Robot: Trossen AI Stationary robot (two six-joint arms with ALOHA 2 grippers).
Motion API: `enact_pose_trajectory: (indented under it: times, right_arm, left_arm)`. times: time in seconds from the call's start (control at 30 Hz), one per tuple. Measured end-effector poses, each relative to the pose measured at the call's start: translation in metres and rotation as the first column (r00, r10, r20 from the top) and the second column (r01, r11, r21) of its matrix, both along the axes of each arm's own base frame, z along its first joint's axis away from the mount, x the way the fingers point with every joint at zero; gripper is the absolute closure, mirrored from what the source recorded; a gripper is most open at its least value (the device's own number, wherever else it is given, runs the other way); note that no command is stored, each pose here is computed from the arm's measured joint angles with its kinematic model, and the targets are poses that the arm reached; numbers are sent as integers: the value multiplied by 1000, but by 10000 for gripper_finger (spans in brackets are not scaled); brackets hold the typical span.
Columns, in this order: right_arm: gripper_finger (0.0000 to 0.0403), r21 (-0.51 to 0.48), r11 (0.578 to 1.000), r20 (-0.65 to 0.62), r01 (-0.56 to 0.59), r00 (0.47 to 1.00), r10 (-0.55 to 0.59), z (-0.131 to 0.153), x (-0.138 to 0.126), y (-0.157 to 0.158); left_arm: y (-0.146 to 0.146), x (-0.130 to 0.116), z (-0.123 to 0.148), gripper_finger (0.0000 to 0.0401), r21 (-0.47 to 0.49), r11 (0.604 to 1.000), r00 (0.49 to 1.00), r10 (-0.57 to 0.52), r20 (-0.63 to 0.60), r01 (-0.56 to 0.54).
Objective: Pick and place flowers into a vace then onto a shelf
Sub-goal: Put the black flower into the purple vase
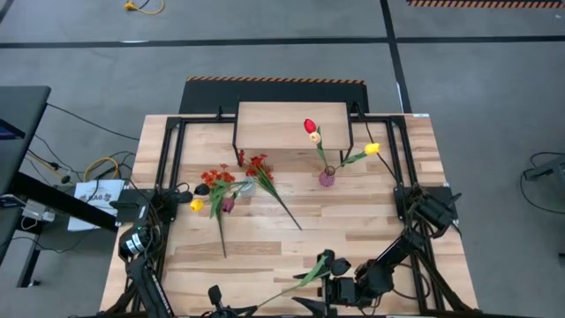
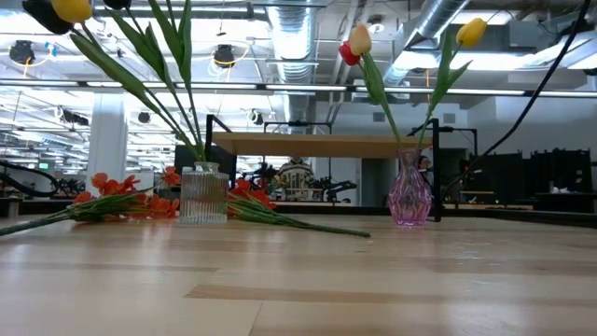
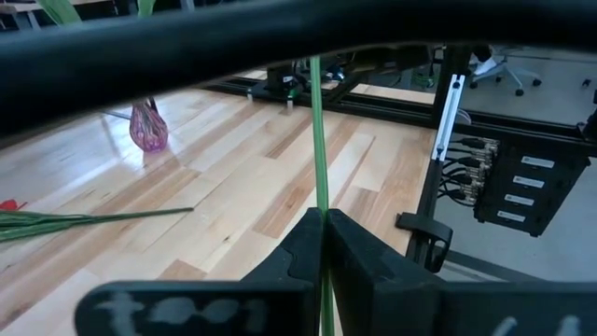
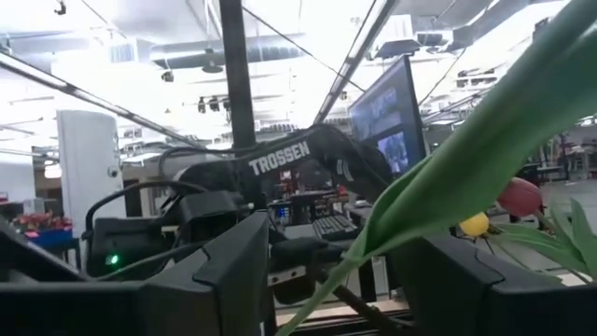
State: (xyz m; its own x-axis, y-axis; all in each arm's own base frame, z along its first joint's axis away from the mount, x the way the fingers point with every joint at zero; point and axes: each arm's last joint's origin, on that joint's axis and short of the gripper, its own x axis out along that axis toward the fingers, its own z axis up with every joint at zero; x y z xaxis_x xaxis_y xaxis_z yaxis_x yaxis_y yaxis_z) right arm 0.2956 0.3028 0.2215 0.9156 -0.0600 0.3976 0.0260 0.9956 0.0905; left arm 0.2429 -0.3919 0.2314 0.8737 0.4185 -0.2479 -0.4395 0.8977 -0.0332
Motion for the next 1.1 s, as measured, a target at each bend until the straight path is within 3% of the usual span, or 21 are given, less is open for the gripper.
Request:
enact_pose_trajectory:
  times: [0.4, 0.57, 0.77, 1.1]
  right_arm:
    - [261, 14, 1000, 12, 14, 1000, -14, 1, 4, -5]
    - [312, 7, 1000, 15, 14, 1000, -14, 2, 3, -5]
    - [394, -79, 996, 23, 30, 999, -28, 3, 1, -2]
    - [401, -142, 990, -12, 21, 1000, -22, 12, -4, 2]
  left_arm:
    - [0, 0, 0, 401, -1, 1000, 1000, 0, -2, 0]
    - [0, 0, 0, 401, -1, 1000, 1000, 0, -2, 0]
    - [0, 0, 0, 401, -2, 1000, 1000, 0, -5, 0]
    - [0, 0, -1, 363, -6, 1000, 1000, -2, -11, 2]
